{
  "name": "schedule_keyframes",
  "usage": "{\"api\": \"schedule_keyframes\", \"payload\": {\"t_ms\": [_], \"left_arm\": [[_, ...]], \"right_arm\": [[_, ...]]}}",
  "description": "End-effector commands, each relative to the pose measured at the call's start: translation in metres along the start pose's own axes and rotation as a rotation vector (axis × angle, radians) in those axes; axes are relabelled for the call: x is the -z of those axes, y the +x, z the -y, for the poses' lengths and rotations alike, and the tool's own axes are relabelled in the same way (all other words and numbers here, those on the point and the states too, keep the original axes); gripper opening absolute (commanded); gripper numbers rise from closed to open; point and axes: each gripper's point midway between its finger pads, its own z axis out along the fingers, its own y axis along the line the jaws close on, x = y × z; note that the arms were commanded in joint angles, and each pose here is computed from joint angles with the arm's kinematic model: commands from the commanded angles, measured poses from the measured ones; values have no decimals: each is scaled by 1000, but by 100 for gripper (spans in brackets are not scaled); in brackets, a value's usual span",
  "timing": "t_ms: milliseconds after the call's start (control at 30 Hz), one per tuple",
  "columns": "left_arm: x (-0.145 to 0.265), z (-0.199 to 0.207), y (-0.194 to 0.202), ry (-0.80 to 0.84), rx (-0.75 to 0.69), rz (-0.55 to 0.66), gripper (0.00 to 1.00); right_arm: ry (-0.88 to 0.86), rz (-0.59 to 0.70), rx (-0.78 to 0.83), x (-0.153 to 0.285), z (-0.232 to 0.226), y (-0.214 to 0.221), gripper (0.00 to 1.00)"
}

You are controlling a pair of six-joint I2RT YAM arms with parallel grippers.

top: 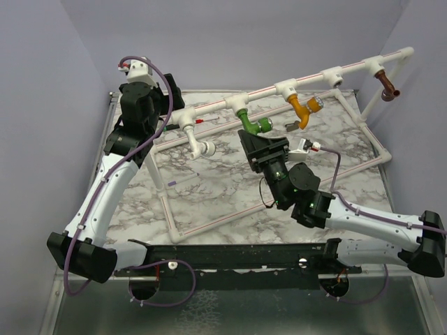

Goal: Install the water faucets

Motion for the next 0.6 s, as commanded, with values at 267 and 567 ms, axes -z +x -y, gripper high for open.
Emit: {"api": "schedule_keyframes", "payload": {"t_ms": [267, 567], "left_arm": [[2, -7, 100, 2, -83, -328, 99], [1, -7, 101, 1, -84, -329, 99]], "right_arm": [[-20, -64, 251, 24, -2, -18, 61], [17, -57, 455, 41, 8, -45, 62]]}}
